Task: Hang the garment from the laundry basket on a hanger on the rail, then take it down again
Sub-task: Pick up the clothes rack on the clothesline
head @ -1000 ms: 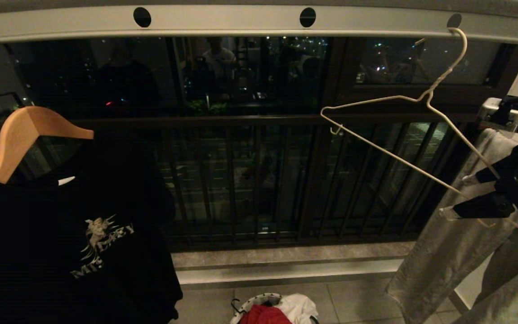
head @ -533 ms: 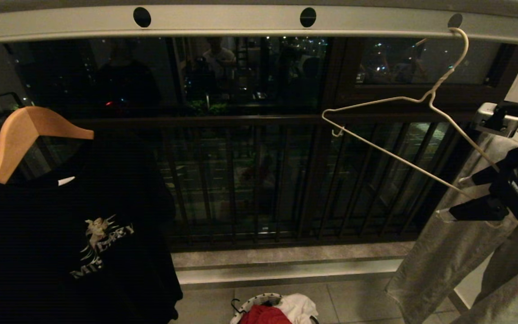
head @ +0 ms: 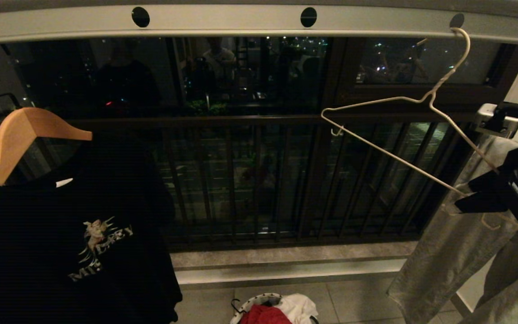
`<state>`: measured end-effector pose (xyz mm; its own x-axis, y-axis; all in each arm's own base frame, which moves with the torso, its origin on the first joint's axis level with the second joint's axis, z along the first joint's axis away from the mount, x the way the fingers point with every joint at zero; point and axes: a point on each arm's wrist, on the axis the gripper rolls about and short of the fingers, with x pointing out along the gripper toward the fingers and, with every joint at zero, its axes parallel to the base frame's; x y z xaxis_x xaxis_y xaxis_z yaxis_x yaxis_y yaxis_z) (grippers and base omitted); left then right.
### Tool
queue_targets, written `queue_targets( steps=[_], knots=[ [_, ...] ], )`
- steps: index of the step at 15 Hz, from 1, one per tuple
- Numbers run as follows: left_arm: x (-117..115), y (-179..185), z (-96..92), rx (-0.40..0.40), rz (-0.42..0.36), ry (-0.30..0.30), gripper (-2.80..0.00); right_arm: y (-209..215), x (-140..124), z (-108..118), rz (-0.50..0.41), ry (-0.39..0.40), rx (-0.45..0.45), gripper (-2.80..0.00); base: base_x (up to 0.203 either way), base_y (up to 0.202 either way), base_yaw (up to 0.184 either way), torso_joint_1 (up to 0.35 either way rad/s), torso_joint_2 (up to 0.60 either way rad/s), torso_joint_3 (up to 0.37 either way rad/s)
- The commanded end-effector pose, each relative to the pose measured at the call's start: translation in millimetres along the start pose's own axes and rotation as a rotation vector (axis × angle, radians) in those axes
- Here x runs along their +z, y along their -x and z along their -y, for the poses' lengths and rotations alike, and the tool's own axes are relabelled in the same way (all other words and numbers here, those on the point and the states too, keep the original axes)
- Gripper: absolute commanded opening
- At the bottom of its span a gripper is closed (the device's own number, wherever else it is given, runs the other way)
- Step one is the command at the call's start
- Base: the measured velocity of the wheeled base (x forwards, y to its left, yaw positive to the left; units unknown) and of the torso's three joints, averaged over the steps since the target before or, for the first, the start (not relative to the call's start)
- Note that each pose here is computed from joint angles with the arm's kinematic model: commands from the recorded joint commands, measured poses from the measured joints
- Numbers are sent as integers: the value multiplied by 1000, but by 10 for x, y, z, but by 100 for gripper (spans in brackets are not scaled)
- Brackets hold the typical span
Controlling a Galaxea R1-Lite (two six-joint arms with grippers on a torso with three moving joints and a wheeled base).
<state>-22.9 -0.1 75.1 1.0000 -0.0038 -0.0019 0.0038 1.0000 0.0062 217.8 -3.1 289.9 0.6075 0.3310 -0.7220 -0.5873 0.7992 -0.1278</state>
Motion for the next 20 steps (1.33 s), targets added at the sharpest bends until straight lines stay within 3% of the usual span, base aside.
queue_targets(
  steps=[1,20],
  knots=[
    [-4,-1,0,1,-1,0,-280,7,-7,-7,-2,3,4,-280,0,0,0,0,0,0],
    [-4,-1,0,1,-1,0,-280,106,-45,-70,15,11,-9,-280,0,0,0,0,0,0]
  ],
)
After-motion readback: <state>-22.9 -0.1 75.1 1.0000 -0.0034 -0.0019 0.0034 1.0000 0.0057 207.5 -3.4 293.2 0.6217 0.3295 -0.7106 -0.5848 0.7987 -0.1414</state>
